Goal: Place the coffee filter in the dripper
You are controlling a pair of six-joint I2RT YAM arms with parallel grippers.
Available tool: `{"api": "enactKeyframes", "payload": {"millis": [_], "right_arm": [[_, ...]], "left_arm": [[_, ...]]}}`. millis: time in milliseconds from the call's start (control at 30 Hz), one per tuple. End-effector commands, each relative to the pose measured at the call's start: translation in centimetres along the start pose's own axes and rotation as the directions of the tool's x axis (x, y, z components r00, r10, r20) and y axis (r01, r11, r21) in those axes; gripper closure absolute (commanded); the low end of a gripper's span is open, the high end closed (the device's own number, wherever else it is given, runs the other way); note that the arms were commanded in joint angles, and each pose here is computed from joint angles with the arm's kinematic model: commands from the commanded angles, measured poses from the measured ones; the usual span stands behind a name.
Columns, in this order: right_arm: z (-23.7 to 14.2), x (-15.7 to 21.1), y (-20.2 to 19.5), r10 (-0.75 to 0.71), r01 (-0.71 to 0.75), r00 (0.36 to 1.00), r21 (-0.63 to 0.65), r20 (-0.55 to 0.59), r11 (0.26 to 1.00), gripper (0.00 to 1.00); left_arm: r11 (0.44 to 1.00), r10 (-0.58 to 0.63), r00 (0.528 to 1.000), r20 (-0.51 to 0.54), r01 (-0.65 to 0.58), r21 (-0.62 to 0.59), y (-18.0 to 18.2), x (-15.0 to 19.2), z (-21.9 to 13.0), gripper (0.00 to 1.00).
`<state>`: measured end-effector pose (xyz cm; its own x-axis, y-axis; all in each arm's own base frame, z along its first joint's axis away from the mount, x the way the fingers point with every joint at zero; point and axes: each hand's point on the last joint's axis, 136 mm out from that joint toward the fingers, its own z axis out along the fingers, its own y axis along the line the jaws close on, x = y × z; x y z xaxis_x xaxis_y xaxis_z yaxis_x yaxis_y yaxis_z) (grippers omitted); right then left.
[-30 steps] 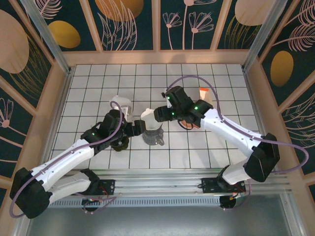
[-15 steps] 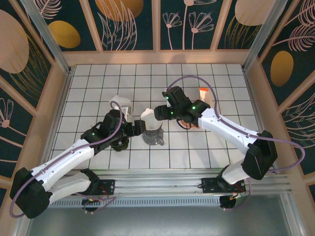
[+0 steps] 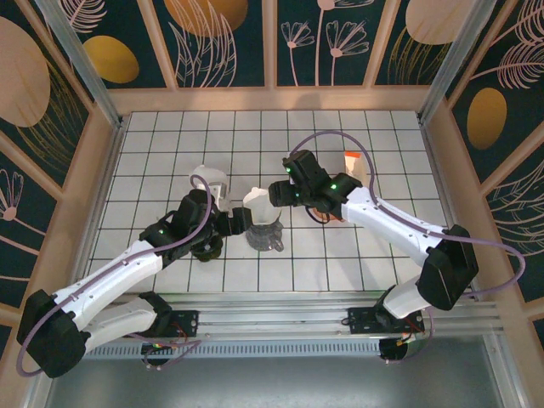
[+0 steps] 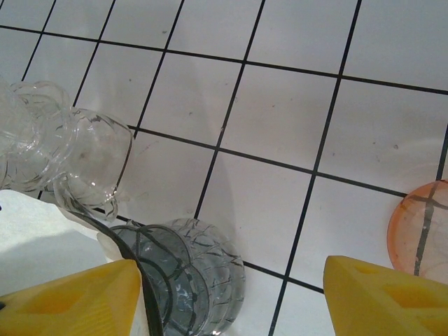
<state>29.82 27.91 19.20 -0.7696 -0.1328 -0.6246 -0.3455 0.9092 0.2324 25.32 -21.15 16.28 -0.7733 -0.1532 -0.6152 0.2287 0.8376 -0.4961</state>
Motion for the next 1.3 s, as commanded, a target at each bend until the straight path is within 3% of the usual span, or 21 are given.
{"api": "enactKeyframes", "payload": {"millis": [0, 333, 633, 767, 1000, 1267], "right_arm": [[-1.9, -1.5, -0.2, 0.034, -0.033, 0.996, -0.006, 0.085, 0.999, 0.29], [-4.0, -2.0, -0.5, 0.063, -0.058, 0.986, -0.034, 0.157, 0.998, 0.28], [-5.4, -0.8, -1.4, 0.08, -0.074, 0.982, -0.042, 0.17, 0.996, 0.28], [-6.2, 1.9, -1.0, 0.077, -0.054, 0.984, -0.138, 0.162, 0.989, 0.3], [-4.8, 9.4, 0.3, 0.017, -0.002, 0.998, -0.229, 0.064, 0.973, 0.32], [-0.9, 14.6, 2.6, -0.091, 0.108, 0.993, -0.281, 0.072, 0.953, 0.33]], "left_arm": [[1.0, 0.006, 1.0, 0.011, -0.006, -0.007, -0.1, -0.4, -0.3, 0.08], [0.999, -0.007, 0.997, 0.071, 0.004, 0.043, -1.9, -2.5, -1.9, 0.01], [0.998, -0.027, 0.992, 0.121, 0.02, 0.061, -2.7, -4.0, -3.5, 0.01], [0.999, -0.046, 0.976, 0.212, 0.043, 0.017, -1.8, -5.5, -5.6, 0.01], [0.985, -0.036, 0.895, 0.444, 0.106, -0.134, 1.3, -8.8, -11.4, 0.01], [0.972, -0.032, 0.89, 0.455, 0.133, -0.192, 2.7, -8.5, -12.0, 0.01]]}}
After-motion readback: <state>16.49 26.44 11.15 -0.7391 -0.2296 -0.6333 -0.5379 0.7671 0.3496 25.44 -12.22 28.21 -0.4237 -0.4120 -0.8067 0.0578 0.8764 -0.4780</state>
